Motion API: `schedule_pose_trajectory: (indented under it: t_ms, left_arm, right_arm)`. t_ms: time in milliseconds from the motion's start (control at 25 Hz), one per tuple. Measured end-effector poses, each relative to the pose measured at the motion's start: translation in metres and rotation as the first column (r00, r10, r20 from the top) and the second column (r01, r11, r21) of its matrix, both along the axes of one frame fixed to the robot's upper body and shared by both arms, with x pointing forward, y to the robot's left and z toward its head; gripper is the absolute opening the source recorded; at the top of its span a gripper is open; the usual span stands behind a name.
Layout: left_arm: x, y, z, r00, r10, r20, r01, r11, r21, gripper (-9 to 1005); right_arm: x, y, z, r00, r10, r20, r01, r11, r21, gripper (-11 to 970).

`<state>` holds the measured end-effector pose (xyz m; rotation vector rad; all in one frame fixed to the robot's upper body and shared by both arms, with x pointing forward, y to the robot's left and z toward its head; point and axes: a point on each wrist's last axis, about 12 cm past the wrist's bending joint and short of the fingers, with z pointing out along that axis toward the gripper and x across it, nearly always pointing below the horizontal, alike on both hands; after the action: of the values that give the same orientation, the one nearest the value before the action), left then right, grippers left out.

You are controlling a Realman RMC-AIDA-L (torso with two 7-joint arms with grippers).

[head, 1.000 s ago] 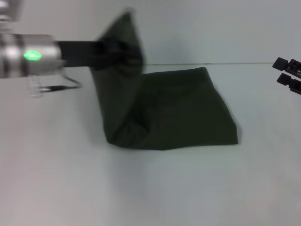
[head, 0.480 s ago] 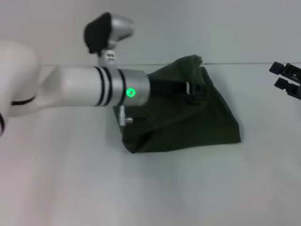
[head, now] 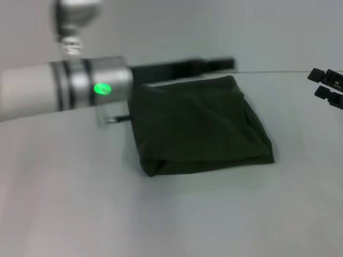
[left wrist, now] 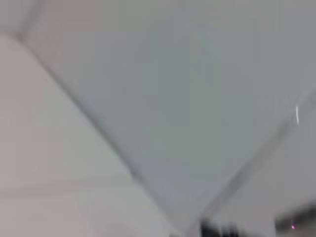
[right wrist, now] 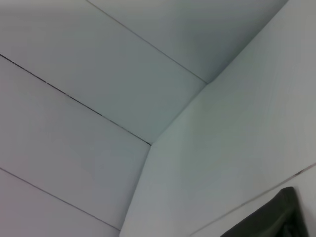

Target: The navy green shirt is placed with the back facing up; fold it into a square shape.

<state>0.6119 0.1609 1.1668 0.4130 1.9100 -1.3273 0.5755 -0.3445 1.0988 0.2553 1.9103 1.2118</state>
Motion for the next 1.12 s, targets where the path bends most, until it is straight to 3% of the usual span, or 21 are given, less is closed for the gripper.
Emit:
schedule_pose_trajectory:
  t_ms: [120,200,400,520,760,920,1120]
  left_arm:
    - [-0.005,0.047,-0.005,0.989,0.13,-0.072,-0.137,0.985,-0.102,309]
    - [-0.011,0.079,-0.012,0.97,0.191,-0.152,-0.213,0.967,-0.141,406]
    - [-0.03,0.128,-0.019,0.948,0.216,-0.235,-0.261,0.949,-0.18,646]
    - [-0.037,0.141,-0.018,0.949,0.205,-0.241,-0.249,0.954,-0.167,786]
    - [-0.042,0.147,-0.021,0.945,0.217,-0.244,-0.261,0.952,-0.162,921]
    - [-0.042,0.145,-0.023,0.945,0.218,-0.244,-0.262,0.951,-0.164,921]
    - [-0.041,0.142,-0.024,0.943,0.224,-0.246,-0.27,0.948,-0.171,921]
  right_arm:
    - [0.002,-0.004,0.003,1.0,0.02,-0.017,-0.02,0.999,-0.039,825]
    - [0.008,-0.006,0.006,0.997,0.054,-0.057,-0.06,0.994,-0.094,825]
    - [0.036,0.0,0.025,0.971,0.13,-0.202,-0.18,0.95,-0.253,825]
    - [0.058,0.016,0.043,0.953,0.164,-0.254,-0.25,0.901,-0.356,825]
    - [0.096,0.061,0.067,0.954,0.166,-0.25,-0.278,0.806,-0.523,824]
    - [0.11,0.092,0.065,0.955,0.148,-0.257,-0.274,0.772,-0.574,824]
    - [0.114,0.113,0.048,0.958,0.112,-0.263,-0.252,0.767,-0.59,824]
